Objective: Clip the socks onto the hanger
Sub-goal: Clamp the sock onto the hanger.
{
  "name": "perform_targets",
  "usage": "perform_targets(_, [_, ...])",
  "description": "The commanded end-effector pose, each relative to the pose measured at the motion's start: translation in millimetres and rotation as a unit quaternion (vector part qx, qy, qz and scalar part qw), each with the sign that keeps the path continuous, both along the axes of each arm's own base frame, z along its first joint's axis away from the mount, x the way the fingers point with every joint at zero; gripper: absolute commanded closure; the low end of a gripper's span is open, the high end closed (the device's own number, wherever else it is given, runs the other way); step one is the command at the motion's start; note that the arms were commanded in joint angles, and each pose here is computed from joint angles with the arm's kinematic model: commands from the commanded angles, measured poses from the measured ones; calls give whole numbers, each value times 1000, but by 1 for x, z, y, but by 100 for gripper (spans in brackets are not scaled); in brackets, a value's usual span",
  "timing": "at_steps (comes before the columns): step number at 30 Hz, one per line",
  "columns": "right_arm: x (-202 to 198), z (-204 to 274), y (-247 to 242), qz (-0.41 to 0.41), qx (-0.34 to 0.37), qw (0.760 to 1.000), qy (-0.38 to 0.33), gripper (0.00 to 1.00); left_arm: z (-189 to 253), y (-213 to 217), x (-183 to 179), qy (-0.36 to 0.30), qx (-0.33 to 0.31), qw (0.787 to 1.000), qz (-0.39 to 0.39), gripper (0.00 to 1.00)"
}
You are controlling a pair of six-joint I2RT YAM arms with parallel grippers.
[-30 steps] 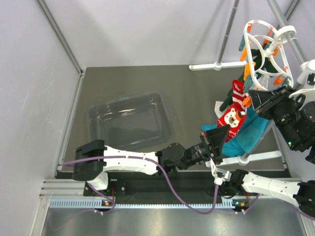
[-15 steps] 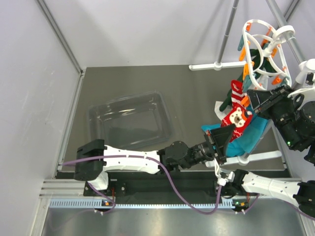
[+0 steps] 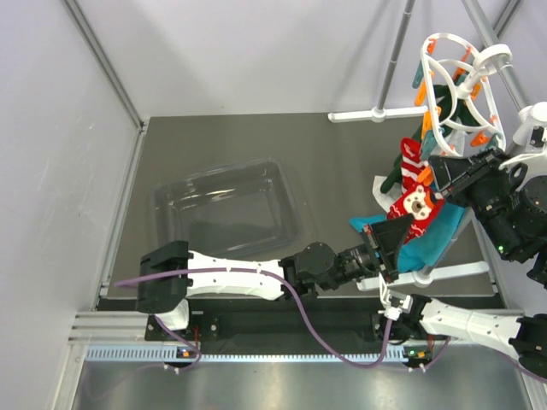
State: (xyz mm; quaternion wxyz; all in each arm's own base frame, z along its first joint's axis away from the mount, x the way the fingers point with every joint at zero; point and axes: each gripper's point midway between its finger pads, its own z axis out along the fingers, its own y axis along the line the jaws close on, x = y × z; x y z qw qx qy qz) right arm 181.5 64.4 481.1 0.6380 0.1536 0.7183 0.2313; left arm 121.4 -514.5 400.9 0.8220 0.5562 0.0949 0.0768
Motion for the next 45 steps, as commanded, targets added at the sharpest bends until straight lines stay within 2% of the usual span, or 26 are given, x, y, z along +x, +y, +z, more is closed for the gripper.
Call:
perform_targets(1, [-2, -27, 23, 50, -37, 997, 41, 100, 36, 13, -3, -26, -52, 998, 6, 100])
perform_targets(7, [-1, -28, 22, 46, -40, 997, 41, 100, 44, 24, -3, -33, -75, 996, 16, 100])
perform_targets(23, [0, -23, 21, 44, -42, 997, 38, 100, 33, 33, 1, -27, -68, 997, 30, 100])
perform_targets(45, [-1, -28, 23, 48, -43, 997, 42, 100, 52, 37, -2, -40, -84, 995, 27, 100])
